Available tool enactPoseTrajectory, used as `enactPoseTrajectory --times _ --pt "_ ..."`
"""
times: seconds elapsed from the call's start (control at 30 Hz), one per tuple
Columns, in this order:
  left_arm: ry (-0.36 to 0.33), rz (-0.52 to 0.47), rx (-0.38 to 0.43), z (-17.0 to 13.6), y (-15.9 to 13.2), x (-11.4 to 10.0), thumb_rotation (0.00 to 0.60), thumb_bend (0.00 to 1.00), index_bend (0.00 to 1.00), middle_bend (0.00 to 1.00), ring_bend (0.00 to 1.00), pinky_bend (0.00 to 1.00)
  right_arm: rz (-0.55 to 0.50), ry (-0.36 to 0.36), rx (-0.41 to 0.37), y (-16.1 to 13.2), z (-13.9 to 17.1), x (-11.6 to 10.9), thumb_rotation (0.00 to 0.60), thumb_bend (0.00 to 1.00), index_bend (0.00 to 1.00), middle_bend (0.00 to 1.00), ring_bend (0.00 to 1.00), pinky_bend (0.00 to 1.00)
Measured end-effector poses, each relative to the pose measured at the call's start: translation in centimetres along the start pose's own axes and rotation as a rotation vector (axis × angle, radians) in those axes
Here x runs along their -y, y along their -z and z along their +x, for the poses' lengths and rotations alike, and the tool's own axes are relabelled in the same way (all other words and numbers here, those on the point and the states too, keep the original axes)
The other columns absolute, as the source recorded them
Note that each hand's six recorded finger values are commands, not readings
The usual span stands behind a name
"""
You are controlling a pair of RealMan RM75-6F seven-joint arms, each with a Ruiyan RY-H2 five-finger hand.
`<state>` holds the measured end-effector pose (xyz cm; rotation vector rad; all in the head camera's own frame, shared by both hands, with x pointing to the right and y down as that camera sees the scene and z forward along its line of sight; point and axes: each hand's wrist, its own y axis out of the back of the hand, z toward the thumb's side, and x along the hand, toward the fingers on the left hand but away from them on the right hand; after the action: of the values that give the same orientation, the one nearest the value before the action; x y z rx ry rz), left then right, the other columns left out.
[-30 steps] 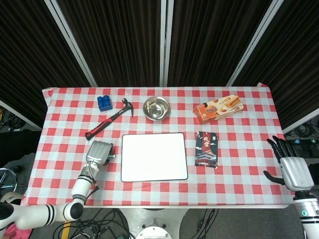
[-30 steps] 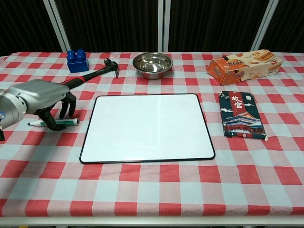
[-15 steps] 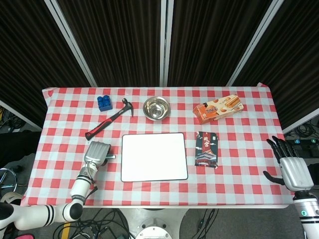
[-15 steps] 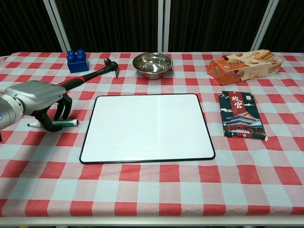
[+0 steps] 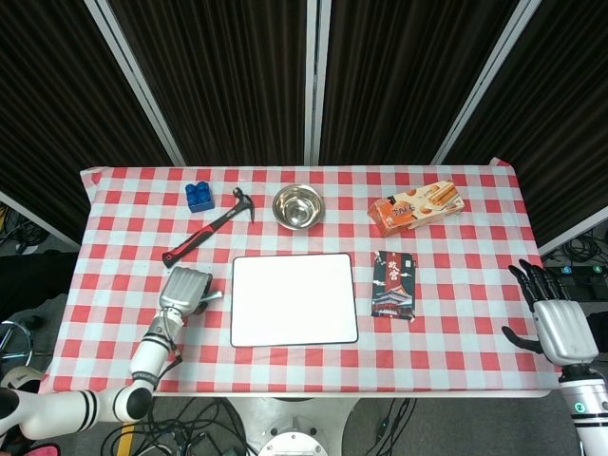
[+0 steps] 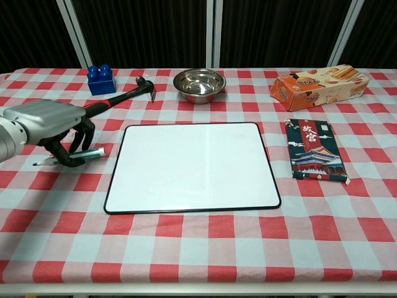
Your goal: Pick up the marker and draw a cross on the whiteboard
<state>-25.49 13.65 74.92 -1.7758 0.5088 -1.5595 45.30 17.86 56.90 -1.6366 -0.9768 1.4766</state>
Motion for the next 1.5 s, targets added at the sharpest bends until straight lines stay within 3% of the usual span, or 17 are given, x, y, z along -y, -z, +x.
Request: enactPoseTrajectory --times 0.17,0.3,0.4,0.53,0.67,0.8,1.5 --pt "-0.034 -0.173 0.069 0.1 -0.6 -1.7 0.600 0.40 0.61 0.64 0.79 1.00 0.002 -0.001 -0.006 -0.1 0.1 -0.1 0.600 0.11 0.00 0.00 0.00 0.00" --pt "-0.055 -0.368 0.167 0.4 -2.2 -3.2 0.600 0.41 0.60 0.62 0.77 0.98 0.004 0.001 -0.010 -0.2 0.1 -0.2 0.600 0.11 0.00 0.00 0.00 0.00" --pt "-0.051 -0.502 0.242 0.8 -3.3 -3.8 0.600 0.41 0.57 0.60 0.72 0.96 0.005 -0.003 -0.013 -0.2 0.1 -0.2 0.600 0.11 0.00 0.00 0.00 0.00" --pt "-0.037 -0.610 0.334 1.7 -4.5 -4.2 0.600 0.41 0.56 0.60 0.72 0.95 0.003 -0.008 -0.018 -0.3 0.1 -0.2 0.600 0.11 0.00 0.00 0.00 0.00" --pt "-0.043 -0.598 0.403 2.9 -5.0 -4.0 0.600 0.41 0.56 0.60 0.72 0.95 0.001 -0.015 -0.021 -0.4 0.1 0.0 0.600 0.11 0.00 0.00 0.00 0.00" --pt "-0.050 -0.587 0.423 4.4 -5.3 -3.2 0.600 0.41 0.56 0.60 0.72 0.94 0.000 -0.019 -0.021 -0.4 0.1 0.1 0.600 0.11 0.00 0.00 0.00 0.00" --pt "-0.066 -0.598 0.431 6.5 -6.9 0.2 0.600 0.41 0.56 0.60 0.71 0.94 0.004 -0.030 -0.017 -0.5 0.0 0.2 0.600 0.11 0.00 0.00 0.00 0.00"
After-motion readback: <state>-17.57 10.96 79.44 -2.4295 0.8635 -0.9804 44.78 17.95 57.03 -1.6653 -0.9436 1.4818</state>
